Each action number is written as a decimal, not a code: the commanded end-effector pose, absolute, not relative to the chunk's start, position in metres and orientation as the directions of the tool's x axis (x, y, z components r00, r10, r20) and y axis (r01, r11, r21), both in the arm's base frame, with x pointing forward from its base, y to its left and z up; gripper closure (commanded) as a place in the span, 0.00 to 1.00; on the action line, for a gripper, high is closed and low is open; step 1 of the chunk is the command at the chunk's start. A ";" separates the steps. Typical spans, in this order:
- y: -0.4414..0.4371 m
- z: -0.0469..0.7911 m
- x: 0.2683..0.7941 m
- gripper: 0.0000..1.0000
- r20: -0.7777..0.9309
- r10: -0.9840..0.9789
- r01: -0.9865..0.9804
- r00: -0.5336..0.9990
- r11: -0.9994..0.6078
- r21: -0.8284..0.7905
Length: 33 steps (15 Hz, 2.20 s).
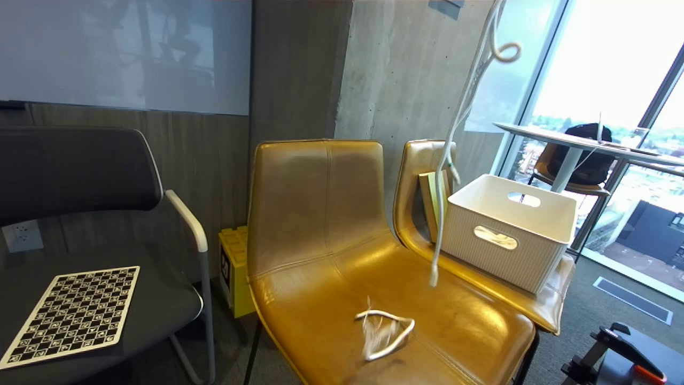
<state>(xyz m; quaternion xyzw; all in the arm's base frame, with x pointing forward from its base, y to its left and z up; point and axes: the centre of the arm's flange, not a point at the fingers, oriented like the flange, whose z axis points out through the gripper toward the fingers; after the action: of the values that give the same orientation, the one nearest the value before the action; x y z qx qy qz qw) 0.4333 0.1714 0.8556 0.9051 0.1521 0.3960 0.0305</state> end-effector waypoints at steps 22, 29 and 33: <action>-0.212 0.905 0.560 0.99 0.475 -0.071 -0.152 0.877 -0.979 0.134; -0.223 0.960 0.514 0.99 0.560 -0.097 -0.212 0.823 -0.966 0.145; -0.216 0.970 0.514 0.99 0.578 -0.081 -0.208 0.812 -0.966 0.156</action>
<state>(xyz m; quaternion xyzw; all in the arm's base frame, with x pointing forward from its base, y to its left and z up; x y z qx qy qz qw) 0.4782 -0.2037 0.9059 0.9472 -0.0782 0.2921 0.1071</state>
